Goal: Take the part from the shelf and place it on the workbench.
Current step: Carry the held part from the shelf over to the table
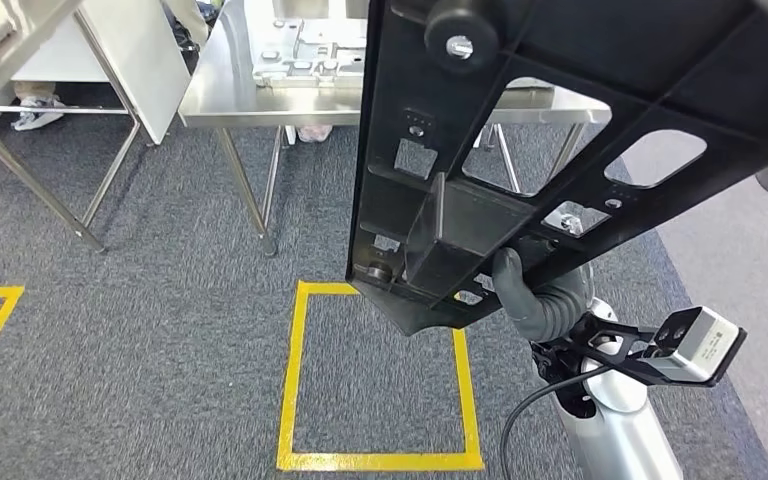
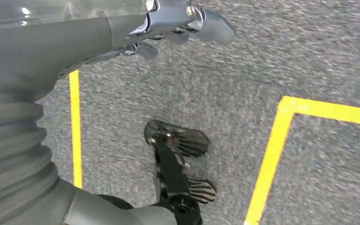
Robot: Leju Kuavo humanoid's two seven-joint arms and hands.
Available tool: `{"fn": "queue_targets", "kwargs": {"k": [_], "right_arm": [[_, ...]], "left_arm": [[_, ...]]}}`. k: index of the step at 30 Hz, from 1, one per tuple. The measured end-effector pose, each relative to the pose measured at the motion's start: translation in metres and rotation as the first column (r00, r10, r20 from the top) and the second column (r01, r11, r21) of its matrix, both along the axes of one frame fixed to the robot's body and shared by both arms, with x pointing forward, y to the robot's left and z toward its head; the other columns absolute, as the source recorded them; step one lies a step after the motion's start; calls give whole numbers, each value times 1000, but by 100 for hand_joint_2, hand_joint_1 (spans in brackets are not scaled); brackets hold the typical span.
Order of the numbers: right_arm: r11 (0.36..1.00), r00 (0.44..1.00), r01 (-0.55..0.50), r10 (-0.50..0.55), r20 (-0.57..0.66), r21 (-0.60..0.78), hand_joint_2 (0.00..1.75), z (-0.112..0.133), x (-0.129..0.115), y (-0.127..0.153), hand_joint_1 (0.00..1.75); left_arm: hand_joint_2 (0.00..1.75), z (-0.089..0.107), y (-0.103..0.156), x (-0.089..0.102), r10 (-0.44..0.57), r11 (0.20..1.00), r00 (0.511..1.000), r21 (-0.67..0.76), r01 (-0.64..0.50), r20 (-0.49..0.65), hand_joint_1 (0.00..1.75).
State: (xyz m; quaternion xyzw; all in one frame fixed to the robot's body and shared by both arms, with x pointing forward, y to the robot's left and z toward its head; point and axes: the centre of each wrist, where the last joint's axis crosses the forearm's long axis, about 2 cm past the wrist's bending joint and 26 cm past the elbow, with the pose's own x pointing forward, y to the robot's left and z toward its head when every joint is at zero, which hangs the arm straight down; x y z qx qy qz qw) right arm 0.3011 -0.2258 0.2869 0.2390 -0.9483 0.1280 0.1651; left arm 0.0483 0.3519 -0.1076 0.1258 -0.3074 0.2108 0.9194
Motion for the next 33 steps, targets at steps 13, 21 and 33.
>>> {"fn": "queue_targets", "kwargs": {"k": [13,21,33], "right_arm": [[1000,1000,0,0,2,6,175,1,0,1,175],[999,999,34,-34,-38,3,175,-3,1,1,175],[999,991,-1,-5,-132,-50,175,-14,0,1,175]], "left_arm": [[175,0,2,0,-3,1000,1000,6,3,1,0],[175,0,5,-3,-1,1000,1000,16,1,-1,0],[175,0,1,-4,5,1000,1000,10,-5,4,0]]}}
